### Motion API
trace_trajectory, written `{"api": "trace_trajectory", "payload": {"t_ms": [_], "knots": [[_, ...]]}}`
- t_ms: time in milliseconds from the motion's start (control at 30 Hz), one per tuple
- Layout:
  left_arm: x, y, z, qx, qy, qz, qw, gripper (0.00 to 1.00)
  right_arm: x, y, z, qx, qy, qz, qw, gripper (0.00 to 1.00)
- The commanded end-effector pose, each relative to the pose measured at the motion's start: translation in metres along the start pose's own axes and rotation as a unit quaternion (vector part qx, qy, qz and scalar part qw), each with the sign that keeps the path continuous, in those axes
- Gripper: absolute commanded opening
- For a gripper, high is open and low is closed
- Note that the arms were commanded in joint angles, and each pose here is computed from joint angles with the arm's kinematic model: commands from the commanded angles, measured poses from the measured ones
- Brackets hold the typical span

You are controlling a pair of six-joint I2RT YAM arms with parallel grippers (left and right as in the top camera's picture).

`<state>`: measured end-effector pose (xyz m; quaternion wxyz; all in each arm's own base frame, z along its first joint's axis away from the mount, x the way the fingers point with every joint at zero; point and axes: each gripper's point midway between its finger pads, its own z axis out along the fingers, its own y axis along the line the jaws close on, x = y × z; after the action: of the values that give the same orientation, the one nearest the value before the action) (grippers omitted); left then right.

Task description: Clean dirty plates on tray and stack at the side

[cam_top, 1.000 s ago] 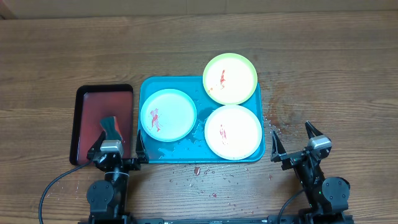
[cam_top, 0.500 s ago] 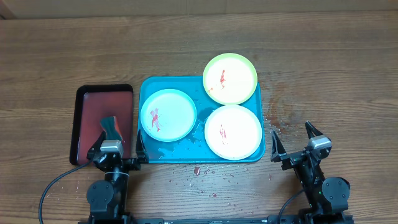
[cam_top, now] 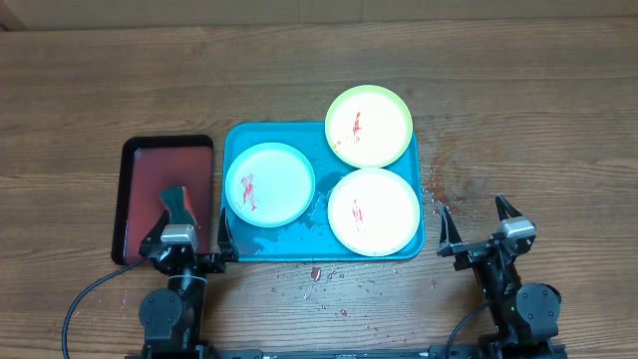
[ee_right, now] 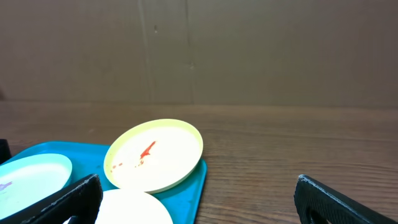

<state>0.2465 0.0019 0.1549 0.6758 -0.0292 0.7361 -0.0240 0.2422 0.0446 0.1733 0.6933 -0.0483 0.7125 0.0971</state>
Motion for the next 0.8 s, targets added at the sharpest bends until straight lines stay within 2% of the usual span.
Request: {"api": "trace_trajectory", "payload": {"t_ms": [0,300,567,767], "knots": [[-0.001,0.002,0.0,-0.005,-0.004,0.007,1.0,1.0,0.002,-0.003,0.0,0.008,-0.001,0.0,1.0,1.0],[-0.007,0.0,-0.002,0.001,-0.008,0.007,1.0,1.0,-0.002,-0.001,0.0,0.005,-0.008,0.0,1.0,1.0],[-0.072,0.007,-0.022,-0.031,-0.049,0.007,0.998,1.0,-0.028,0.01,-0.005,-0.024,-0.035,-0.003,0.999,1.0],[-0.086,0.007,-0.027,-0.035,-0.064,0.005,0.997,1.0,-0.029,0.013,-0.005,-0.034,-0.034,0.025,0.999,1.0]]}}
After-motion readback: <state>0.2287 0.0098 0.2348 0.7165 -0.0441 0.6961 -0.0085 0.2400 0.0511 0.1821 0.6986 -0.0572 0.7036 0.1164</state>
